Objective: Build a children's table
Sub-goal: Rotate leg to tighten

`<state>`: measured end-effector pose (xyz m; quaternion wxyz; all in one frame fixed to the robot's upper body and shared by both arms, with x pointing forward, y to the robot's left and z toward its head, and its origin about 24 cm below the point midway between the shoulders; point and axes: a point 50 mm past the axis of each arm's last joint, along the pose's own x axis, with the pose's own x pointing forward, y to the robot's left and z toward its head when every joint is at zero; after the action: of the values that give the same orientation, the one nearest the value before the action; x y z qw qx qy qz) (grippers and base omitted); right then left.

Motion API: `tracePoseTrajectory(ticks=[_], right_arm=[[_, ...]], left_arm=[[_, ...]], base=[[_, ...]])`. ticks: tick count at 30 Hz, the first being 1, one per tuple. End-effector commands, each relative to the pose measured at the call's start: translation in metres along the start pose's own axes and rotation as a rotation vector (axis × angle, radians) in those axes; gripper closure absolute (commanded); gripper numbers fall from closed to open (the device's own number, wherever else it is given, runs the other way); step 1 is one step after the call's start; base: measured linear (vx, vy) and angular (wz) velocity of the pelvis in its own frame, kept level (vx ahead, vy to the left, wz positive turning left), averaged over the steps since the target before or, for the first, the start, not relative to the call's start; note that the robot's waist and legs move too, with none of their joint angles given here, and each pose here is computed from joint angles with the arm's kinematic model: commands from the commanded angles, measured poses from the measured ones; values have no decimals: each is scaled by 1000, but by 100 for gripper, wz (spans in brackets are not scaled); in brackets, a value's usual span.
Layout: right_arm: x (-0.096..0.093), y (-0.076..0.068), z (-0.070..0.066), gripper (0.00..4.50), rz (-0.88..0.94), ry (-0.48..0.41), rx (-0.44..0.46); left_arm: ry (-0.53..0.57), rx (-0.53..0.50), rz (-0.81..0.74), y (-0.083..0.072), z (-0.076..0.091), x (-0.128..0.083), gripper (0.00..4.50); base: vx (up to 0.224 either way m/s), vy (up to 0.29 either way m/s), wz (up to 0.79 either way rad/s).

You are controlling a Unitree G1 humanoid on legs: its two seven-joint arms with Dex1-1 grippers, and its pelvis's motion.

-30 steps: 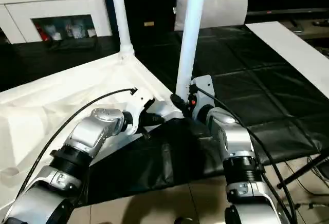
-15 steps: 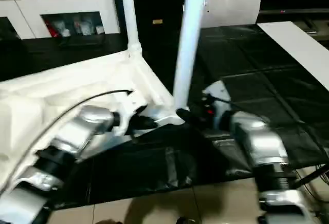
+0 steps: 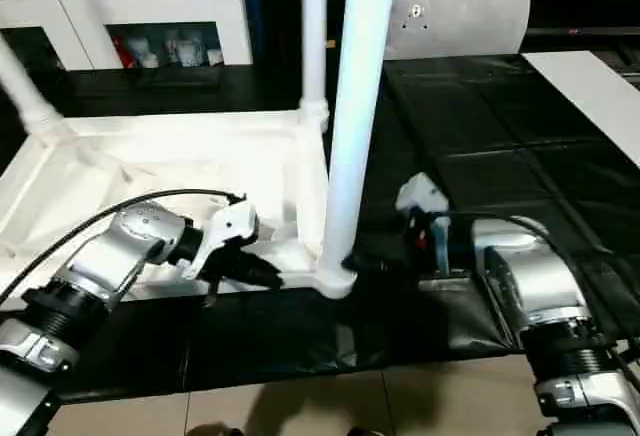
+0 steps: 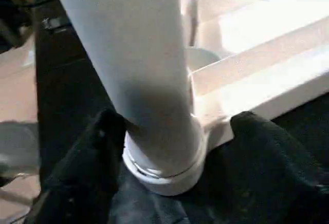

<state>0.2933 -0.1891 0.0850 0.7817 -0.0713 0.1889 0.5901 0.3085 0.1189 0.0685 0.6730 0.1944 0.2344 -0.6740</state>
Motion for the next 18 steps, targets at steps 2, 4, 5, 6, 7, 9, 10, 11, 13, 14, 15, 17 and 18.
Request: tracePoseTrajectory(ticks=[2,4,5,6,7,9,10,11,13,14,15,17,18], right_arm=[[2,3,1,134,46,-10,-7],[4,3,0,146,58,-11,-8],[7,3,0,171,64,-13,-5],[7,3,0,171,64,-13,-5],[9,2,0,183,70,-12,-15],[11,2,0,192,75,-11,-18],[12,1,0,215,79,-11,-16],[12,1,0,220,80,-11,-16],[15,1,1,234,88,-15,-16],[16,1,1,234,97,-17,-13],[16,1,1,244,97,-17,-13],[17,4,0,250,124,-22,-2],[18,5,0,253,128,-23,-1]], left_arm=[[2,62,-97,-3,11,5,450],[-2,66,-103,-3,12,5,450],[-7,68,-107,-3,13,6,450],[-7,68,-107,-3,13,6,450],[-11,70,-112,-4,13,7,450],[-14,72,-115,-4,14,7,450],[-16,72,-116,-4,14,8,450],[-16,72,-116,-4,14,8,450],[-23,71,-115,-4,14,8,450],[-26,68,-117,-4,14,9,450],[-26,68,-117,-4,14,9,450],[-27,63,-123,-6,13,9,450],[-27,62,-124,-6,12,9,450]], base=[[0,0,0],[0,0,0],[0,0,0],[0,0,0],[0,0,0],[0,0,0],[0,0,0],[0,0,0],[0,0,0],[0,0,0],[0,0,0],[0,0,0],[0,0,0]])
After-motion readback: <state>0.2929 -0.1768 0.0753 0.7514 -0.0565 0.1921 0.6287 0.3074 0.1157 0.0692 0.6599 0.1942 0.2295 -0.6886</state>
